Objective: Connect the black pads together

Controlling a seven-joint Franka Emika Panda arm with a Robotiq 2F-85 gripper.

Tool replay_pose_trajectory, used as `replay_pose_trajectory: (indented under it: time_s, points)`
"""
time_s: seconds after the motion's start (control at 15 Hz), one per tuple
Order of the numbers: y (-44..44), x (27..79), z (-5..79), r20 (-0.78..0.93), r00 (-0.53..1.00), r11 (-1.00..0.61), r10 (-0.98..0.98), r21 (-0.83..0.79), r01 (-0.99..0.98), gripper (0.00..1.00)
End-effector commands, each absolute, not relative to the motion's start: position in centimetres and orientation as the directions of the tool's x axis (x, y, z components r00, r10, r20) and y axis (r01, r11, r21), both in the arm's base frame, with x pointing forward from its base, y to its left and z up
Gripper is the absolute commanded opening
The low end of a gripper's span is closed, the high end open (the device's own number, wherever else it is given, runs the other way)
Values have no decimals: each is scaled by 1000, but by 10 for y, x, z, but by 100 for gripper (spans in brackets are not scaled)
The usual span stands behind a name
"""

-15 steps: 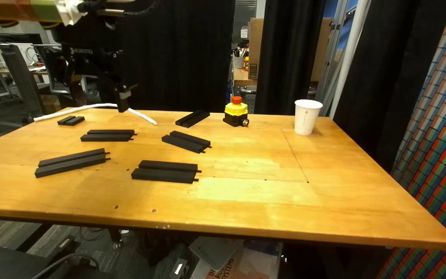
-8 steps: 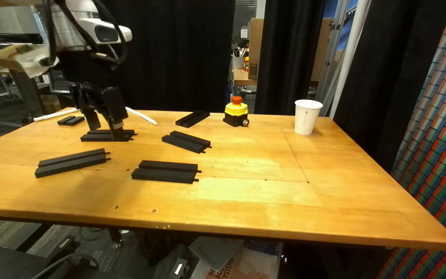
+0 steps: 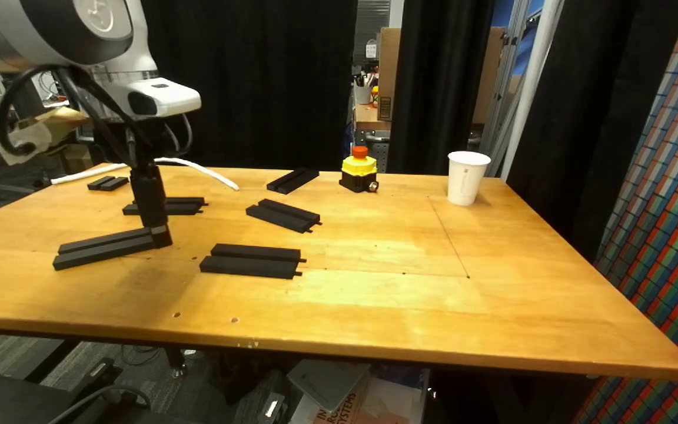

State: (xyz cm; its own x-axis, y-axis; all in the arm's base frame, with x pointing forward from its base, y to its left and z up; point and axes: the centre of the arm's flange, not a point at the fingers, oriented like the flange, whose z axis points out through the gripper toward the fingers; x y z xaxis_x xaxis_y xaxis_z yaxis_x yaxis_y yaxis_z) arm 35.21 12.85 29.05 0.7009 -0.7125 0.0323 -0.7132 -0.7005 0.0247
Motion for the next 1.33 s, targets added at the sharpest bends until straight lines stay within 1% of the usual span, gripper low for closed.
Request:
replay_pose_trajectory:
  time_s: [0.0,0.4,0.8,1.0,1.27]
  points:
    - [133,347,281,59,547,-549,-835,-17,-836,100]
    - [127,352,267,104,261,-271,-960,-90,-958,100]
    - [95,364,251,192,-41,12,-980,-147,-989,100]
    - [74,370,244,216,-117,84,-969,-158,-984,100]
    - [55,379,232,227,-143,110,-963,-151,-982,100]
